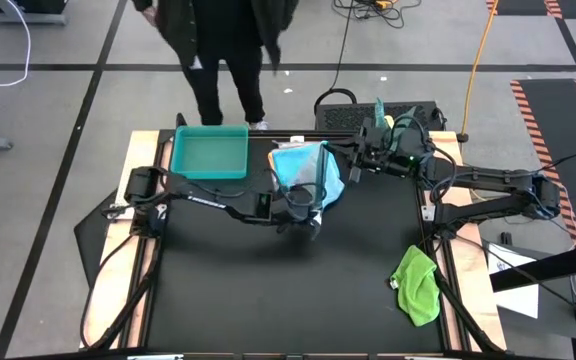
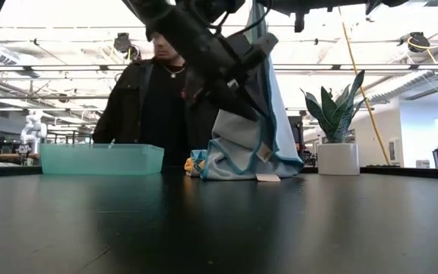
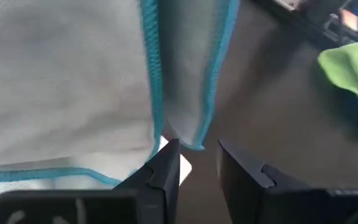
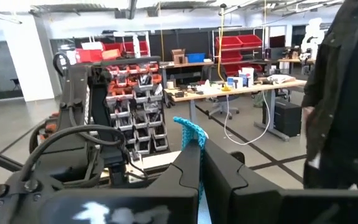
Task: Fold microfiber towels
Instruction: Fold the light blue microfiber towel
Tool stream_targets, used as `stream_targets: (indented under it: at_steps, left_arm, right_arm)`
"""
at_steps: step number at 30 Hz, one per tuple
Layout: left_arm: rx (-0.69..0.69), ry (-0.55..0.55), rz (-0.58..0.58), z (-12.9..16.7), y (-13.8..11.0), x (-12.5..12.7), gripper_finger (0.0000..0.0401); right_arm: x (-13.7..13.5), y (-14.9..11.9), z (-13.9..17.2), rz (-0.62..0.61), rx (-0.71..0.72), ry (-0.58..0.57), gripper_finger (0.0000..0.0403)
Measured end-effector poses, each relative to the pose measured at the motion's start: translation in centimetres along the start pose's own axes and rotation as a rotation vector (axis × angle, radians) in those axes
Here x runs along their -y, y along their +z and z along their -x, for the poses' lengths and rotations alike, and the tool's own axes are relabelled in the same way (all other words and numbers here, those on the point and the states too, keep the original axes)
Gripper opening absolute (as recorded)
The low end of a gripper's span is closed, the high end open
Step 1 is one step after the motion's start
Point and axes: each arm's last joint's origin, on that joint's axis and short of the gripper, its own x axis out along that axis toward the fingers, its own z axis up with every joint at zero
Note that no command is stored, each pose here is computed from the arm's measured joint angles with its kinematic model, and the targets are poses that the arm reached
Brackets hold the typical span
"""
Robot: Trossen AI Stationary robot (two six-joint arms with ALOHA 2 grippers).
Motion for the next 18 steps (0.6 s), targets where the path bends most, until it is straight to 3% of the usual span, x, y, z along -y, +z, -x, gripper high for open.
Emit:
stream_targets:
  at_steps: [10,18]
  left_arm:
    - [0.062,0.134,0.028,-2.1,0.0,-1.9,0.0120]
    - [0.112,0.161,0.049,-2.3,0.4,-2.0,0.0120]
  right_arm:
    - [0.6,0.0,0.0,0.012,-0.004,-0.026,0.0000]
    - [0.9,0.2,0.0,0.086,0.032,-0.156,0.0000]
